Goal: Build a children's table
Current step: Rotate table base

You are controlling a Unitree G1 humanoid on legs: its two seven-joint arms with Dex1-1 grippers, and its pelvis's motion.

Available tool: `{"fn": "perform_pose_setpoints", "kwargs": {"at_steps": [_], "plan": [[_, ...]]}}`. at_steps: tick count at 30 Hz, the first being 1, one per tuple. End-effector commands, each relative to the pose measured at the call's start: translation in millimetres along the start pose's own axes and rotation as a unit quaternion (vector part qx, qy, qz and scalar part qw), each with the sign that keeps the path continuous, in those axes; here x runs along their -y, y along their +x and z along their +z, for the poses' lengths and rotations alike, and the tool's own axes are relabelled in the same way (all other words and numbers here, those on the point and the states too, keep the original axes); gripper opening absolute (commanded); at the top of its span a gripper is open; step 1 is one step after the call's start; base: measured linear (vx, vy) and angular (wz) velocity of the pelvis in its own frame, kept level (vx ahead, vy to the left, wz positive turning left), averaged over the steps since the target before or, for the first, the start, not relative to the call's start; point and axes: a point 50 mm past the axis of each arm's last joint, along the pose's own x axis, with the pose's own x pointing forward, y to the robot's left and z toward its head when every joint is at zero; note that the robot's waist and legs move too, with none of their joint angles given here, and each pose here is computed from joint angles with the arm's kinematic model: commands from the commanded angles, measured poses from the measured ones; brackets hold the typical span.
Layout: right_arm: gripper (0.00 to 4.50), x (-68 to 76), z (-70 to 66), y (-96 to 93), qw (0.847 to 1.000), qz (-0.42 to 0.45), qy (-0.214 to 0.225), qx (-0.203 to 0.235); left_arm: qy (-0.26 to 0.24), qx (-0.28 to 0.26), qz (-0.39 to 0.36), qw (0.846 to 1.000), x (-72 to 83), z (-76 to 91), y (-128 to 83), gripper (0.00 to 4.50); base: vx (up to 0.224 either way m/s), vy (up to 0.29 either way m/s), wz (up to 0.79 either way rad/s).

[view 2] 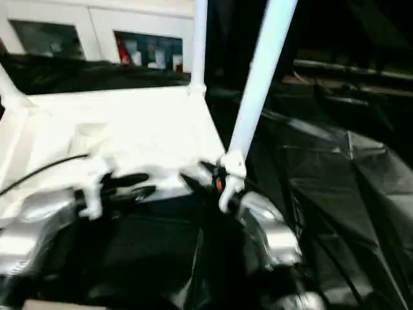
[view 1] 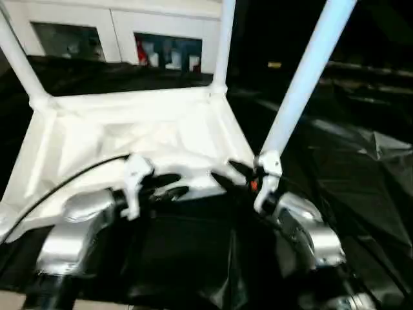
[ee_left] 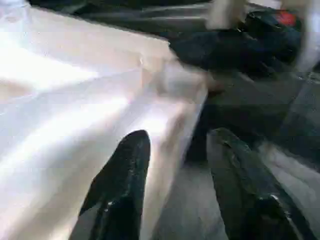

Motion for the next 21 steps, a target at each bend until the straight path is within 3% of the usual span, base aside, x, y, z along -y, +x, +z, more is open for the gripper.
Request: {"fn": "perform_pose_setpoints", "kwargs": {"at_steps": [1,14,17,18,21], "plan": [[3.34,32.5,4.5,-6.7,0.992,-0.125,0.003,0.010,-0.012,-0.010,0.009,1.000,5.4,-5.5,-11.5,2.32,0.000,0.000,0.00],[3.34,79.9,22.3,-10.9,0.958,-0.284,0.002,0.034,-0.061,-0.046,0.053,0.996,18.2,-24.5,-58.9,3.26,0.000,0.000,0.00],[3.34,92.8,28.7,-16.5,0.949,-0.312,-0.003,0.040,-0.073,-0.069,0.049,0.994,22.0,-31.7,-75.6,3.50,0.000,0.000,0.00],[3.34,102.6,33.7,-20.8,0.943,-0.329,-0.007,0.044,-0.088,-0.089,0.053,0.991,25.0,-36.1,-90.4,3.57,0.000,0.000,0.00],[3.34,108.7,37.4,-24.1,0.940,-0.339,-0.010,0.046,-0.092,-0.104,0.055,0.989,26.2,-39.1,-99.4,3.83,0.000,0.000,0.00]]}}
